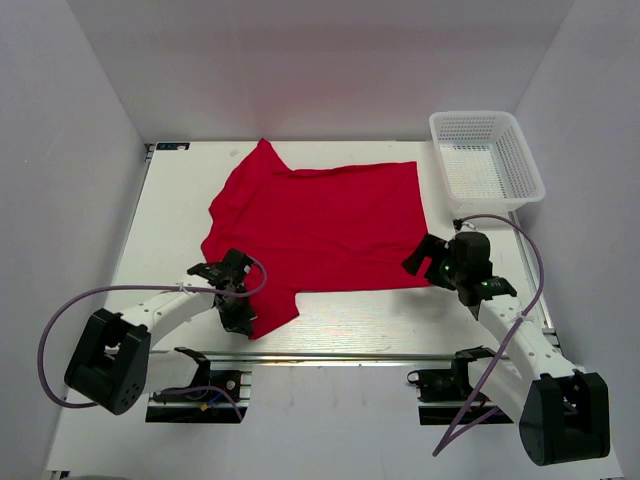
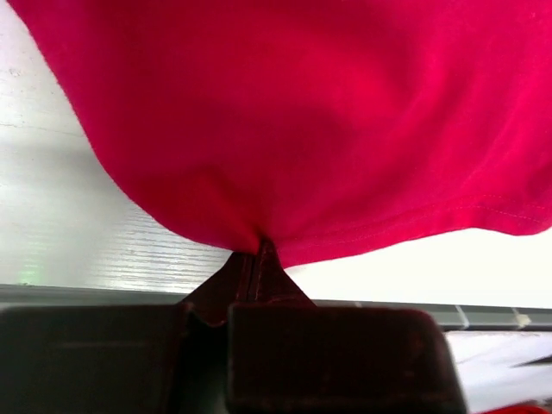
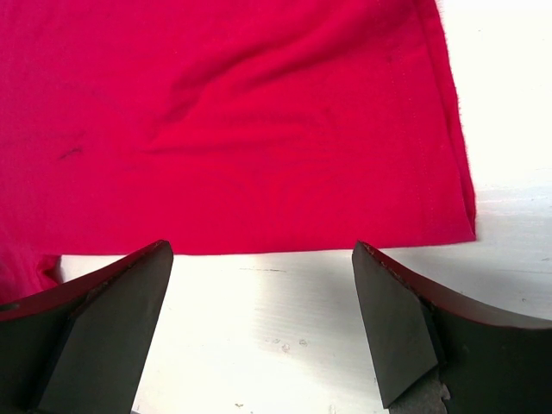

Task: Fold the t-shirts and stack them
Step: Grap the side of the flattened tshirt closest away from the robot with both arms

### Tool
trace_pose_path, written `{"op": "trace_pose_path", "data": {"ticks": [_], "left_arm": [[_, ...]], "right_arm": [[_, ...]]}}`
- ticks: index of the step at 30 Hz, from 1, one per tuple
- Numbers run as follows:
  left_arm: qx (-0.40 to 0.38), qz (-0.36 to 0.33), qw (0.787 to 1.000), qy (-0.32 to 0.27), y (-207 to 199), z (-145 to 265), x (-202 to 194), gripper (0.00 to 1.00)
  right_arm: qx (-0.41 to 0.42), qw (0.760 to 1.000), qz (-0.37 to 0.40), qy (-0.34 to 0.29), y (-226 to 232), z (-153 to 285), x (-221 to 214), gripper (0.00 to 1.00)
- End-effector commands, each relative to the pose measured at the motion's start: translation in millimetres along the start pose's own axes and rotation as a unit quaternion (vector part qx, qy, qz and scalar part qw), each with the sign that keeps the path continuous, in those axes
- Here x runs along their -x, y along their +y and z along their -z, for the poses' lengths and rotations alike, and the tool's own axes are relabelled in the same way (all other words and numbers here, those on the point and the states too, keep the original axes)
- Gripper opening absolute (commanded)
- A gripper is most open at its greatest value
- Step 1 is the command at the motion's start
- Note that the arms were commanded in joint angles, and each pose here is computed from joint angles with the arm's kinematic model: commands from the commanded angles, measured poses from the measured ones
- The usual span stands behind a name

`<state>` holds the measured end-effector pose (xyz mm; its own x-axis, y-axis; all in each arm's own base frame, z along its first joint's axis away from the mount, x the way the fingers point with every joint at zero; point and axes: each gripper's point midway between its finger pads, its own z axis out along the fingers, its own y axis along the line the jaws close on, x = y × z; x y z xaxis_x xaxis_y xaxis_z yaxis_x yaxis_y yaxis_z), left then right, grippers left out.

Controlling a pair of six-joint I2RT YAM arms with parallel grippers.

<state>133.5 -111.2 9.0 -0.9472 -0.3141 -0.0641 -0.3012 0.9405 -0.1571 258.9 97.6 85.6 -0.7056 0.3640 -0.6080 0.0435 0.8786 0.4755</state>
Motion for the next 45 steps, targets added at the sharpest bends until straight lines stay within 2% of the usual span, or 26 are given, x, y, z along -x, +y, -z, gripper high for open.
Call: {"op": "trace_pose_path", "data": {"ticks": [1, 4, 11, 16, 21, 25, 28, 31, 32, 34, 37, 38, 42, 44, 45], "left_arm": [[0.040, -0.015, 0.999, -0.022, 8, -1, 7, 0.00], [0.049, -0.010, 0.998, -0.031, 5, 4, 12, 0.00], [0.047, -0.036, 0.997, -0.046, -7, 13, 16, 0.00], [0.035, -0.043, 0.997, -0.049, -18, 15, 16, 0.00], [0.009, -0.053, 0.996, -0.068, -31, 24, 21, 0.00], [0.047, -0.040, 0.993, -0.100, -22, 32, 32, 0.00], [0.051, -0.040, 0.993, -0.097, -22, 33, 32, 0.00], [0.028, -0.056, 0.992, -0.106, -34, 35, 37, 0.00], [0.017, -0.060, 0.992, -0.108, -38, 32, 38, 0.00], [-0.005, -0.066, 0.992, -0.106, -47, 35, 37, 0.00], [-0.016, -0.072, 0.991, -0.108, -48, 36, 36, 0.00], [-0.016, -0.073, 0.992, -0.101, -45, 36, 31, 0.00], [-0.025, -0.073, 0.992, -0.095, -41, 43, 23, 0.00], [-0.028, -0.075, 0.994, -0.080, -36, 41, 13, 0.00], [-0.036, -0.075, 0.993, -0.080, -36, 45, 12, 0.00]], "right_arm": [[-0.009, 1.000, 0.005, -0.007, -5, 0, 0, 0.90], [-0.032, 0.999, -0.005, -0.005, -14, 0, -3, 0.90], [-0.165, 0.985, -0.044, -0.005, -62, 3, -12, 0.90], [-0.184, 0.981, -0.061, 0.004, -70, -1, -16, 0.84], [-0.206, 0.976, -0.063, 0.013, -79, -7, -19, 0.73], [-0.208, 0.976, -0.069, 0.012, -81, -13, -18, 0.72], [-0.205, 0.976, -0.070, 0.006, -79, -17, -15, 0.68], [-0.194, 0.979, -0.068, 0.002, -77, -22, -14, 0.58], [-0.190, 0.979, -0.067, 0.003, -76, -23, -14, 0.47], [-0.187, 0.980, -0.068, 0.010, -76, -25, -17, 0.36], [-0.177, 0.982, -0.057, 0.009, -72, -23, -15, 0.06], [-0.176, 0.983, -0.056, 0.014, -72, -22, -18, 0.00], [-0.170, 0.984, -0.049, 0.020, -69, -7, -25, 0.00], [-0.182, 0.981, -0.055, 0.044, -75, 2, -42, 0.00], [-0.171, 0.983, -0.054, 0.034, -71, 6, -39, 0.00]]}}
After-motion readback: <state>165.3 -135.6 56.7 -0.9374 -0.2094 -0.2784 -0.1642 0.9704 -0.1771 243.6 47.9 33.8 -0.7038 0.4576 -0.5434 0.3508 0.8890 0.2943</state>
